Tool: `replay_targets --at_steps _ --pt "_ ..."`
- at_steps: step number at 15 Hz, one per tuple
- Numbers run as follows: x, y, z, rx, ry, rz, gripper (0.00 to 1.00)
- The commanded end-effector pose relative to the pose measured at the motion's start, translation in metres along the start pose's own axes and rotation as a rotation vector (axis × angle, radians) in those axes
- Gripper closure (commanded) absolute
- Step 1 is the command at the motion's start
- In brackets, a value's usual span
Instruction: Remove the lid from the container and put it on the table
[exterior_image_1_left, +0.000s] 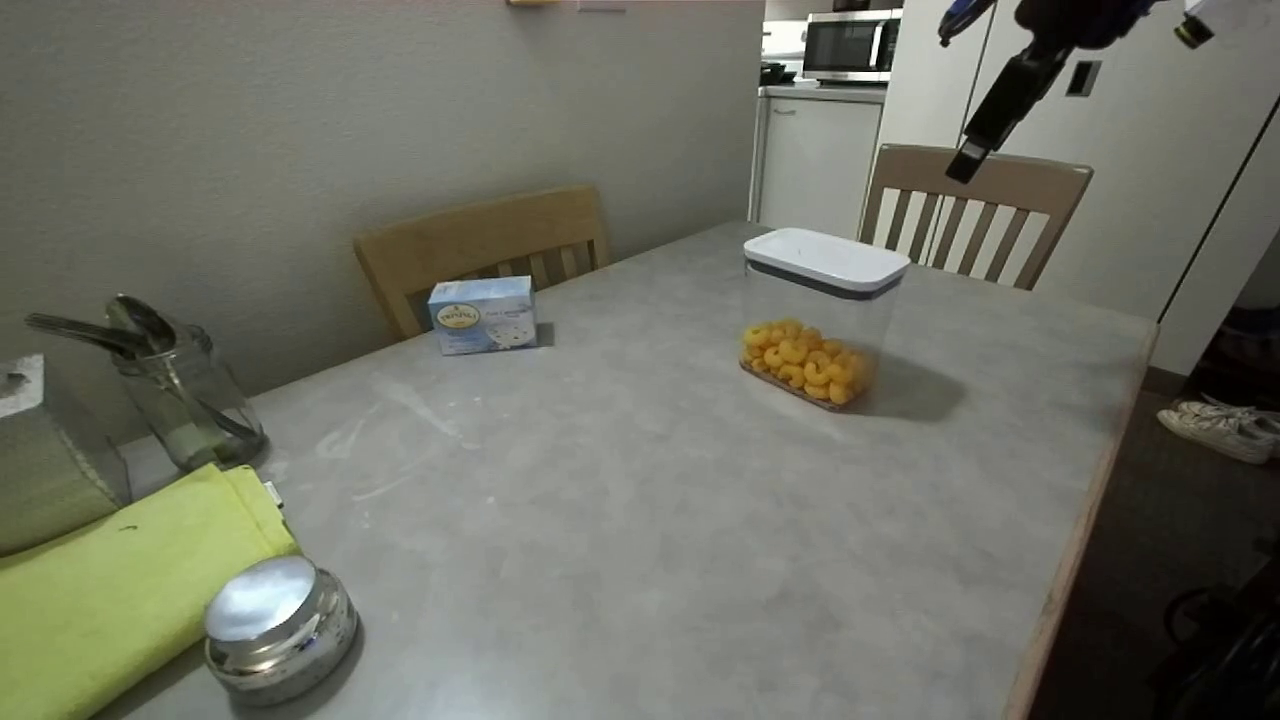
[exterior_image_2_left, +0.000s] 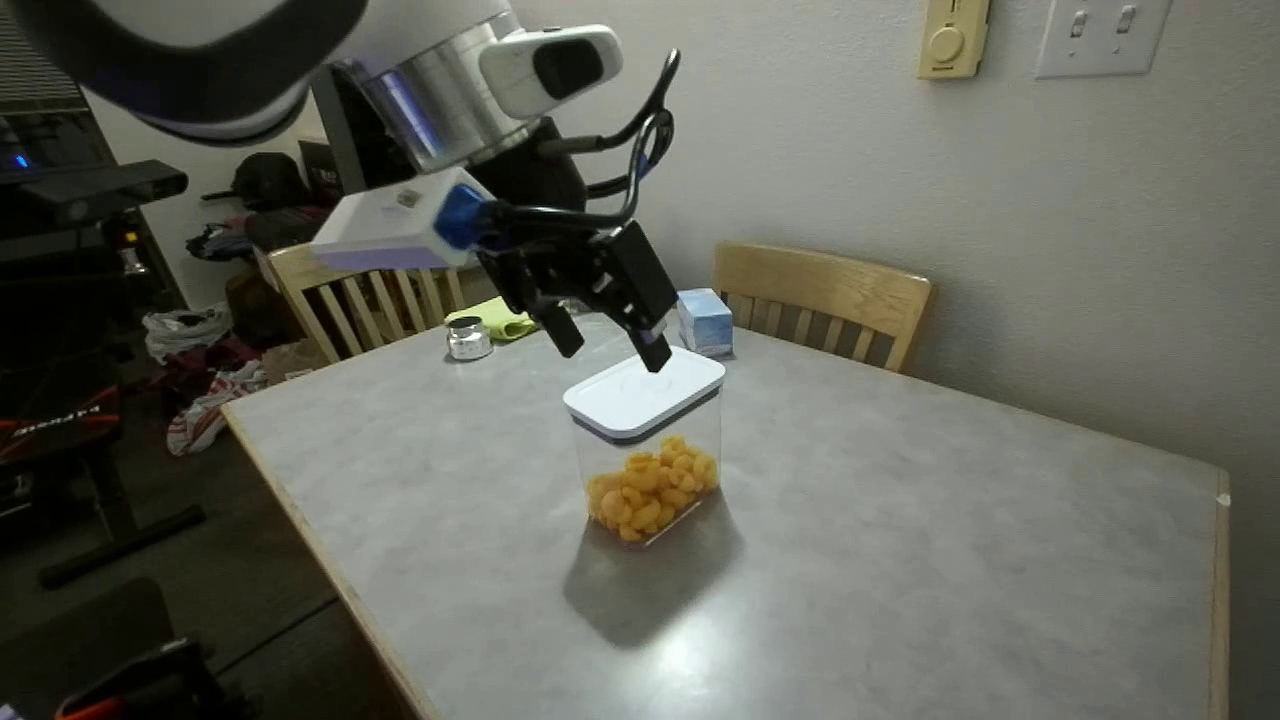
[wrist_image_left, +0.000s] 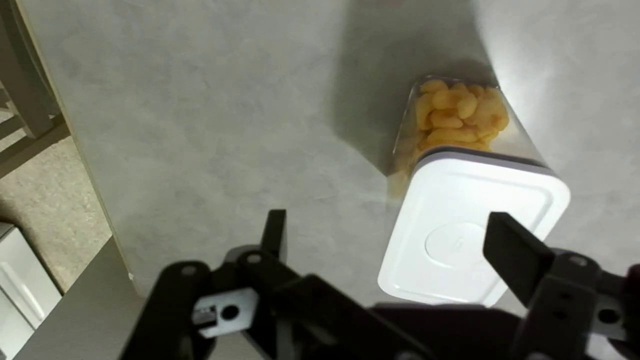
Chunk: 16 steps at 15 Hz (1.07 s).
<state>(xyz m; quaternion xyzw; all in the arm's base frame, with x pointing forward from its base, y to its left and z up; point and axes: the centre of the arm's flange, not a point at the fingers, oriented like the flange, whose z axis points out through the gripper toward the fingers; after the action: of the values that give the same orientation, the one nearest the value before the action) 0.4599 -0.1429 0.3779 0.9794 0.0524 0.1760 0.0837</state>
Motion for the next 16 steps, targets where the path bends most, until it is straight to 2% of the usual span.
replay_targets --at_steps 1,2,7,16 --pt "0.03 0.01 0.038 0.002 0.035 0.004 0.0" --pt "0.011 0.002 0.015 -0.002 0.01 0.01 0.0" --pt "0.016 0.001 0.021 -0.02 0.0 0.011 0.0" --pt "0.082 0.018 0.05 -0.048 0.016 -0.078 0.0"
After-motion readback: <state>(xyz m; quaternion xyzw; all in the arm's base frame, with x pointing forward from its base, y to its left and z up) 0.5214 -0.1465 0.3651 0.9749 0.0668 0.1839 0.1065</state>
